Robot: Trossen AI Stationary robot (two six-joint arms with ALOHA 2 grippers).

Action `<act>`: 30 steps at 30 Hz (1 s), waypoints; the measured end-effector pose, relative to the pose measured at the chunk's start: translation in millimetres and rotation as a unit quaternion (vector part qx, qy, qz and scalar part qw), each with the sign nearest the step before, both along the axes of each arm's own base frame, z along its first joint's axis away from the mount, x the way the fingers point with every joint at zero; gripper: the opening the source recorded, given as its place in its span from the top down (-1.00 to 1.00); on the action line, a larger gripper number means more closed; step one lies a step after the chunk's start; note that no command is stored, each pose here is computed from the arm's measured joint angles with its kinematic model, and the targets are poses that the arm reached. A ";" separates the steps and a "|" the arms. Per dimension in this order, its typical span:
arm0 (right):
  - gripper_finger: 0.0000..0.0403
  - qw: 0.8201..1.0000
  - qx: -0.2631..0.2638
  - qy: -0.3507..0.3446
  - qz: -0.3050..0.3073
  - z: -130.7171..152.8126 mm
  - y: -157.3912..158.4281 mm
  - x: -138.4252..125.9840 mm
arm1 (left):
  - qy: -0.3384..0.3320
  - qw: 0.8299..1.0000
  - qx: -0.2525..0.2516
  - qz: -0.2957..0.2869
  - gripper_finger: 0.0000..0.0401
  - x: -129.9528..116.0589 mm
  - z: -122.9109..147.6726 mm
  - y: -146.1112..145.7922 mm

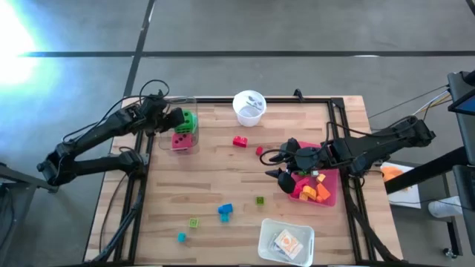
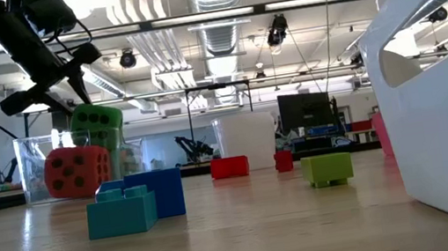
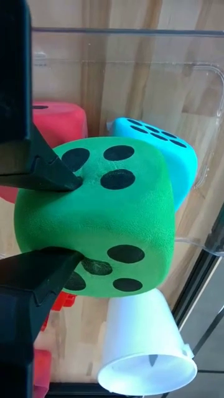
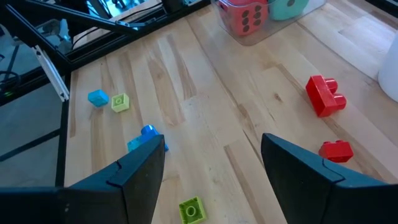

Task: Pick & Place Toys
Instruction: Put the green dice into the transparent bin

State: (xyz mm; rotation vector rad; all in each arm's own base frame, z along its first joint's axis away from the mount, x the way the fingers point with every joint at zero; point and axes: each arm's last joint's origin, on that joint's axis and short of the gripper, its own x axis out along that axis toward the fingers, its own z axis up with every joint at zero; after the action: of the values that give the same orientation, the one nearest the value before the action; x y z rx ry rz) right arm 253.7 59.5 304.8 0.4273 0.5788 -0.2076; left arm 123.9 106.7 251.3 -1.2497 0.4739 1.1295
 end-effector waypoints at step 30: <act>-0.28 1.000 0.009 0.002 0.012 -0.1 0.8 0.0 | 0.015 1.000 0.010 0.006 -0.78 -0.9 -1.3 0.6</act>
State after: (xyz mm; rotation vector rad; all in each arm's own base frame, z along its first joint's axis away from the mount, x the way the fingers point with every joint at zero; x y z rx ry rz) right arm 253.7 60.3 304.7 0.4368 0.5897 -0.1813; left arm 123.0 107.3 250.0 -1.2209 0.4768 1.1605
